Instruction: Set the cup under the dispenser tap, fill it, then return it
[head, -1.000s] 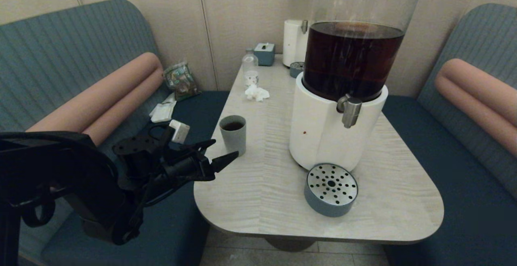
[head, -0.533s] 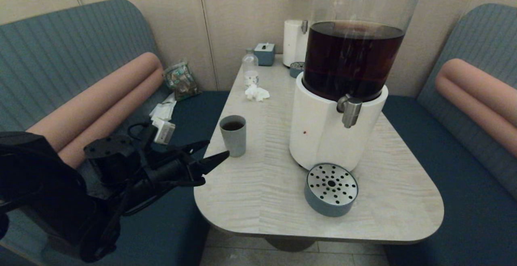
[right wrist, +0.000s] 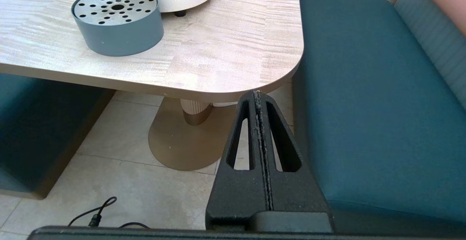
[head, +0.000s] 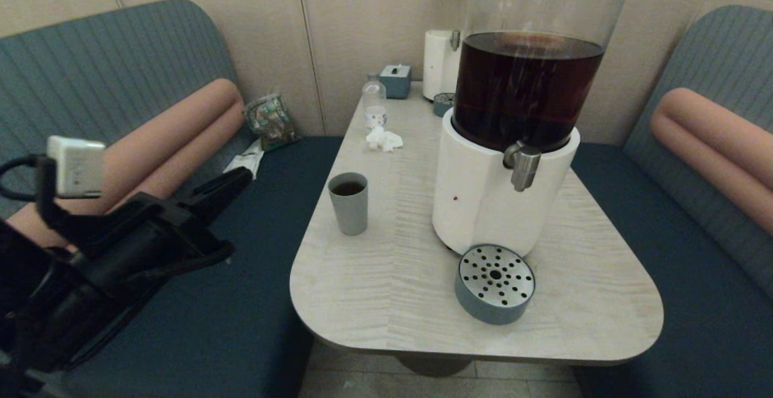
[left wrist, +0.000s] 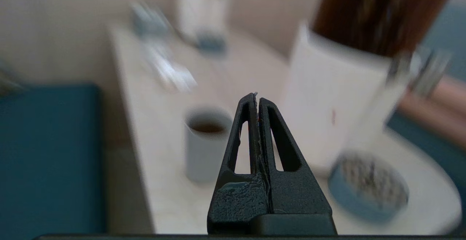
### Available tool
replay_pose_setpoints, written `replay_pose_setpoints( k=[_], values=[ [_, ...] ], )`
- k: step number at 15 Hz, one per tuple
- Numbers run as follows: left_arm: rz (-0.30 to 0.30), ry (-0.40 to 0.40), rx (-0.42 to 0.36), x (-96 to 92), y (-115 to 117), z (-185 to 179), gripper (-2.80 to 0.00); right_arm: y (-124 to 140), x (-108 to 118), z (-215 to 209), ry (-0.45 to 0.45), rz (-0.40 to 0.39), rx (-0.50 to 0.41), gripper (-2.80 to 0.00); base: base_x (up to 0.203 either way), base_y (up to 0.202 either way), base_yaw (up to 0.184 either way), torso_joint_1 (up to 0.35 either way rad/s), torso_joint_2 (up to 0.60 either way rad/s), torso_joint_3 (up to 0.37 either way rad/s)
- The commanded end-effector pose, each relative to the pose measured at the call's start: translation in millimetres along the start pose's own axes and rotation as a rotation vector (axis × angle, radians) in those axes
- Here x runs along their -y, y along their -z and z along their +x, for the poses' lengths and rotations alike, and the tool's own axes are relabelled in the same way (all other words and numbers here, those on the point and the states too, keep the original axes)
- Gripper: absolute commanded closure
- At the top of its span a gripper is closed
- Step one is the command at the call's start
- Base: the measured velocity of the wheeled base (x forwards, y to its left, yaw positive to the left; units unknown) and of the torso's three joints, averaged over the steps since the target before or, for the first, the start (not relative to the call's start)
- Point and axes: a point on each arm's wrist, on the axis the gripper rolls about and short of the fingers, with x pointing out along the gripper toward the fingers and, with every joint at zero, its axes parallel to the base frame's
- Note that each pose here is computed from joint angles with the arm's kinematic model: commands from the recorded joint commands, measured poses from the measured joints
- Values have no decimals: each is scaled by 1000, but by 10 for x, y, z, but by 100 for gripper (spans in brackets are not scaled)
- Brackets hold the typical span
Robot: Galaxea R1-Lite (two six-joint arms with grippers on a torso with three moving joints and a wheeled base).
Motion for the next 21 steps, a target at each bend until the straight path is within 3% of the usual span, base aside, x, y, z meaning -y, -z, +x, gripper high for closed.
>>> replay_pose_setpoints(
  k=[1,5,7,9,14,15,17,19,21],
  values=[
    [42,-64,237,226,-491,-583,0,0,0,0,0,-1,0,0,0,0,0,0,0,0],
    [104,-195,425,432,-632,-1391,0,0,0,0,-1,-1,0,0,0,0,0,0,0,0],
    [122,-223,438,553,-617,-1692,0,0,0,0,0,-1,-1,0,0,0,0,0,0,0],
    [112,-265,321,635,-478,-1949,0,0,0,0,-2,-2,0,0,0,0,0,0,0,0],
    [87,-419,-198,638,335,-2415,0,0,0,0,0,-1,0,0,0,0,0,0,0,0],
    [104,-443,-235,603,455,-2420,0,0,0,0,0,-1,0,0,0,0,0,0,0,0],
    [160,-472,-215,574,523,-2416,0,0,0,0,0,-1,0,0,0,0,0,0,0,0],
    [177,-510,-258,563,553,-2429,0,0,0,0,-1,-1,0,0,0,0,0,0,0,0],
    [178,-498,-278,570,553,-2437,0,0,0,0,0,-1,0,0,0,0,0,0,0,0]
  ],
)
